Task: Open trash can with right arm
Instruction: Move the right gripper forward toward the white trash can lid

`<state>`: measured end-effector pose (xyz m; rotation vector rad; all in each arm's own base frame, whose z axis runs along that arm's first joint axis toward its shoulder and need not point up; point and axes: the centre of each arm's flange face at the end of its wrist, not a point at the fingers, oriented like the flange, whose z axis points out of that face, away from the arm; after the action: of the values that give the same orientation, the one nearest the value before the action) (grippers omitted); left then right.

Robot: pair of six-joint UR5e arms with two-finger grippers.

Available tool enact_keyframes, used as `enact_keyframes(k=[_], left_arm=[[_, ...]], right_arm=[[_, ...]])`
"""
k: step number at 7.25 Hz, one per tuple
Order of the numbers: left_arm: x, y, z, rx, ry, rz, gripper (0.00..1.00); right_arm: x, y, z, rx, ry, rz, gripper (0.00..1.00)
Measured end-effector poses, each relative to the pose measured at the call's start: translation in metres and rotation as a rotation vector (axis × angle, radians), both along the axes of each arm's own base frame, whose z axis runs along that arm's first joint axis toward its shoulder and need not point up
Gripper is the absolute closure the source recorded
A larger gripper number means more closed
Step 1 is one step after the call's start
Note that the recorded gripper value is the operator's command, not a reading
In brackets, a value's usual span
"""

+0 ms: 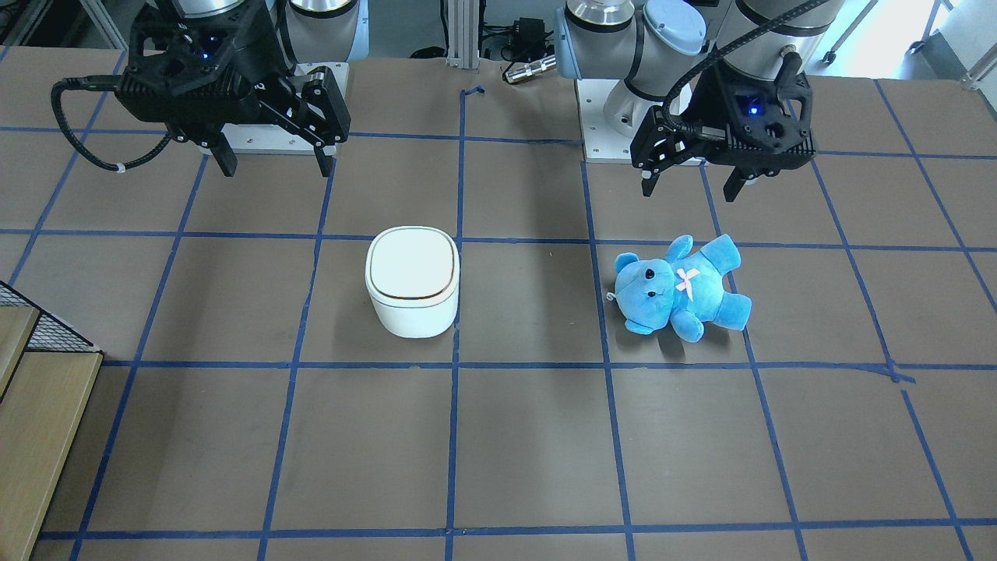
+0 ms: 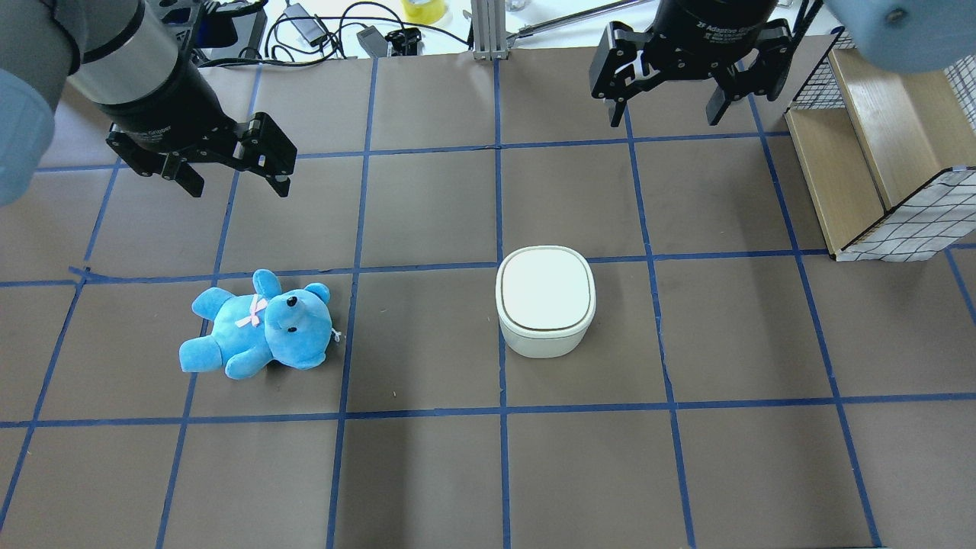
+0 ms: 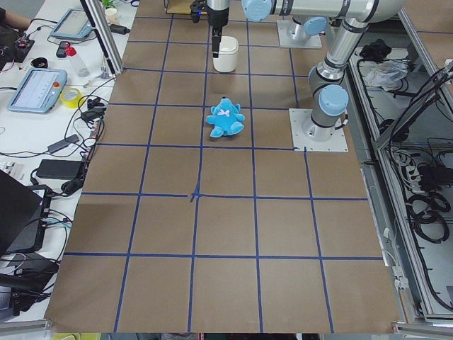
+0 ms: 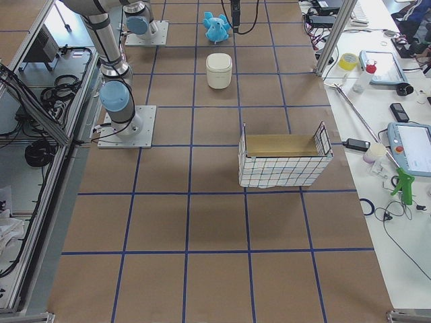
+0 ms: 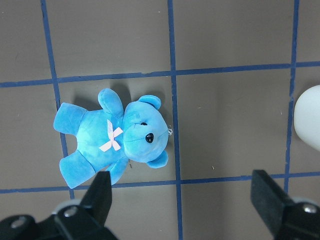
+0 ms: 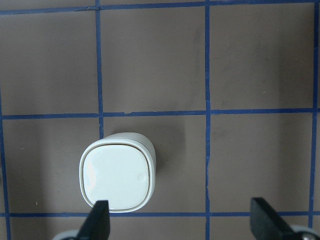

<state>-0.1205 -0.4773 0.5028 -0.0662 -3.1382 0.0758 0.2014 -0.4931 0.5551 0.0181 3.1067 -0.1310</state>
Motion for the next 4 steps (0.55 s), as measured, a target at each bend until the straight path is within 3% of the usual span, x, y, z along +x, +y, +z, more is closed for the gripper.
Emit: enact_keyframes(k=[1, 2, 3, 4], left_arm=[[0.0, 0.0, 0.0, 0.0, 0.0, 0.0, 0.0], [0.0, 0.0, 0.0, 0.0, 0.0, 0.0, 0.0], [0.0, 0.0, 0.0, 0.0, 0.0, 0.0, 0.0], [0.0, 0.0, 0.0, 0.0, 0.0, 0.0, 0.0]], right_arm=[[-0.0002, 0.0003, 0.0003, 0.0, 0.002, 0.0, 0.0], [-0.0003, 0.0006, 0.0005, 0.0, 0.002, 0.0, 0.08], [-0.0001, 0.0007, 0.0007, 0.0, 0.001, 0.0, 0.37], [0.0002, 0.0009, 0.0008, 0.001, -0.003, 0.0, 0.82]])
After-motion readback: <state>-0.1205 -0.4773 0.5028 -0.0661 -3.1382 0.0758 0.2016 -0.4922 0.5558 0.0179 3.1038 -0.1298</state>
